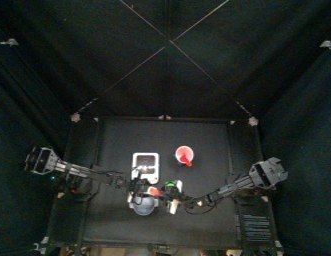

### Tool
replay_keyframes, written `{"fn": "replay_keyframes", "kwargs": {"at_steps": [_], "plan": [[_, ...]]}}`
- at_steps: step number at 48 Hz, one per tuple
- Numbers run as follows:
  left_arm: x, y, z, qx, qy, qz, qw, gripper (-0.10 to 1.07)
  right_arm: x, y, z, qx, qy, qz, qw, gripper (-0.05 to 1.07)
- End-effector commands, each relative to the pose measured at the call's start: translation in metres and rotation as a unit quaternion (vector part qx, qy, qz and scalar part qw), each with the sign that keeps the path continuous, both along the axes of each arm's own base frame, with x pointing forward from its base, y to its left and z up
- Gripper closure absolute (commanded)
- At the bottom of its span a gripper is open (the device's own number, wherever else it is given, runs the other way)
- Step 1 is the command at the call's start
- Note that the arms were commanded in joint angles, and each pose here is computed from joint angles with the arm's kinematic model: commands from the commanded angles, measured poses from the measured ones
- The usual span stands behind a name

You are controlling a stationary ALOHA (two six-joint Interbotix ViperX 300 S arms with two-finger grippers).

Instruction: Grab salmon sushi with other hand

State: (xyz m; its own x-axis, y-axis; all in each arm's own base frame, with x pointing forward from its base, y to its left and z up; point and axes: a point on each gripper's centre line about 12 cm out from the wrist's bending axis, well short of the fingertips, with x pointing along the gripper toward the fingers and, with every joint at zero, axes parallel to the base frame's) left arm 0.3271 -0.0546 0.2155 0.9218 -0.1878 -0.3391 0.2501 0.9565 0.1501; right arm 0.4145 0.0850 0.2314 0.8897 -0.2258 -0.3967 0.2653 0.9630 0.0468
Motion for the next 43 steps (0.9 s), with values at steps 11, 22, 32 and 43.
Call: {"fn": "replay_keyframes", "kwargs": {"at_steps": [11, 22, 32, 43], "plan": [[0.0048, -0.0019, 0.0103, -0.002, -0.016, -0.002, 0.9999, 0.51, 0.0027, -0.0004, 0.0174, 0.006, -0.022, -0.003, 0.9997, 0.55], [0.0048, -0.0019, 0.0103, -0.003, -0.016, -0.002, 0.9999, 0.51, 0.0032, -0.0002, 0.0154, 0.005, -0.02, -0.003, 0.9998, 0.55], [0.0056, -0.002, 0.0117, -0.003, -0.019, -0.002, 0.9998, 0.51, 0.0036, 0.0, 0.0153, 0.006, -0.02, -0.003, 0.9998, 0.54], [0.0046, -0.0018, 0.0099, -0.003, -0.016, -0.002, 0.9999, 0.51, 0.0038, 0.0, 0.0146, 0.005, -0.019, -0.003, 0.9998, 0.55]]}}
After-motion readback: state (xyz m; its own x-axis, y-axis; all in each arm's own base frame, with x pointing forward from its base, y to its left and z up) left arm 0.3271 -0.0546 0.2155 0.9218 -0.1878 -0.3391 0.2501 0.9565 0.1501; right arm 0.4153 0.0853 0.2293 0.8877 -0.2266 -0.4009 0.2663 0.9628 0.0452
